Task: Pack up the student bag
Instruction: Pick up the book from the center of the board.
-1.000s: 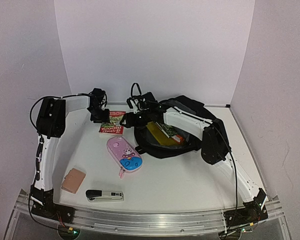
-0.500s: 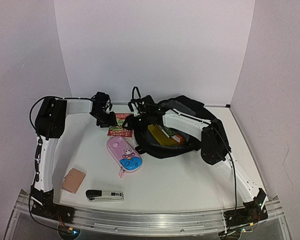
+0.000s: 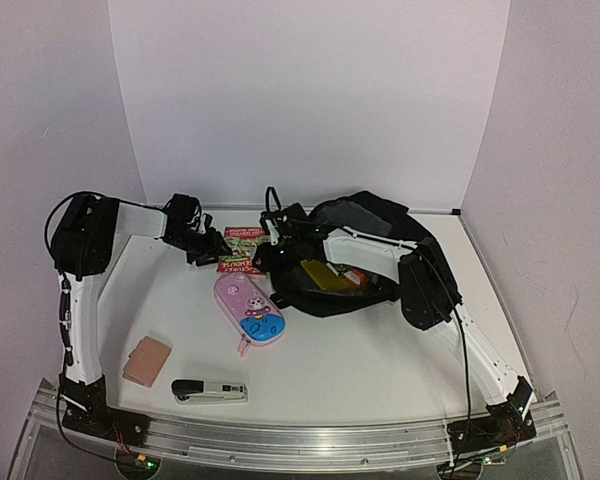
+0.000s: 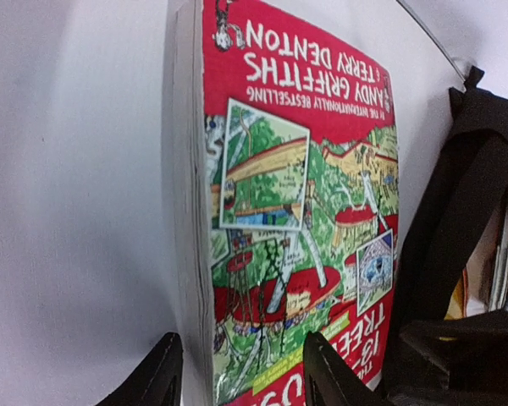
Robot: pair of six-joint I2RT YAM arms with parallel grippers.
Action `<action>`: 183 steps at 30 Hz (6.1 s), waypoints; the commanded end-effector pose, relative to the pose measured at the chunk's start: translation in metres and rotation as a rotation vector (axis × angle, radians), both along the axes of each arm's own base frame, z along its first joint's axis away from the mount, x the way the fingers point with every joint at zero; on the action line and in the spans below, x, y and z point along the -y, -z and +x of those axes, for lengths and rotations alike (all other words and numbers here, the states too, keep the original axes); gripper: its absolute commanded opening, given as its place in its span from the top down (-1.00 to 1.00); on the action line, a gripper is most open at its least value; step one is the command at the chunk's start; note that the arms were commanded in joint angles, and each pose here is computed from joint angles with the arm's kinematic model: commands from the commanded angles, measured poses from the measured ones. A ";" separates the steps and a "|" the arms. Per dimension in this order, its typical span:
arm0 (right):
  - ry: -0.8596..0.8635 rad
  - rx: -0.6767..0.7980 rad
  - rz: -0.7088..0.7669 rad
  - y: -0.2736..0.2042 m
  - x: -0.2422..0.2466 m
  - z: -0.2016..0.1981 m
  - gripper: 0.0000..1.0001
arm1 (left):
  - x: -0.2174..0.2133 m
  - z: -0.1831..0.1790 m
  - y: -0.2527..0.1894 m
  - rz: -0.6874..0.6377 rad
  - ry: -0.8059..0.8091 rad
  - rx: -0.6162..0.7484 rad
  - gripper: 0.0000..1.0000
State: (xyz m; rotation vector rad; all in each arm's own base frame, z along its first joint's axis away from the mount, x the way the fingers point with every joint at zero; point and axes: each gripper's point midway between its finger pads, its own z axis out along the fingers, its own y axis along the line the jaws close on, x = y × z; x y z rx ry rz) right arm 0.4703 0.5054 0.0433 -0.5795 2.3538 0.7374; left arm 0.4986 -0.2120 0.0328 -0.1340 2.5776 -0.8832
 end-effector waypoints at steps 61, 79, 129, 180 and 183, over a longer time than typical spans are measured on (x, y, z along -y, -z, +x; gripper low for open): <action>-0.136 -0.071 0.172 -0.098 0.020 -0.022 -0.63 | 0.015 0.025 -0.107 -0.273 0.038 0.165 1.00; -0.176 -0.134 0.343 -0.210 0.115 -0.064 -0.97 | 0.068 -0.055 -0.299 -0.502 0.315 0.534 1.00; -0.066 -0.089 0.804 -0.352 0.170 -0.076 1.00 | 0.179 -0.188 -0.304 -0.809 0.417 0.524 -0.99; 0.071 0.214 -0.192 -0.180 0.245 -0.044 -0.49 | 0.144 -0.145 -0.255 -0.661 0.060 0.409 1.00; 0.033 0.222 -0.292 -0.162 0.240 -0.042 -0.43 | 0.128 -0.144 -0.250 -0.656 0.018 0.387 1.00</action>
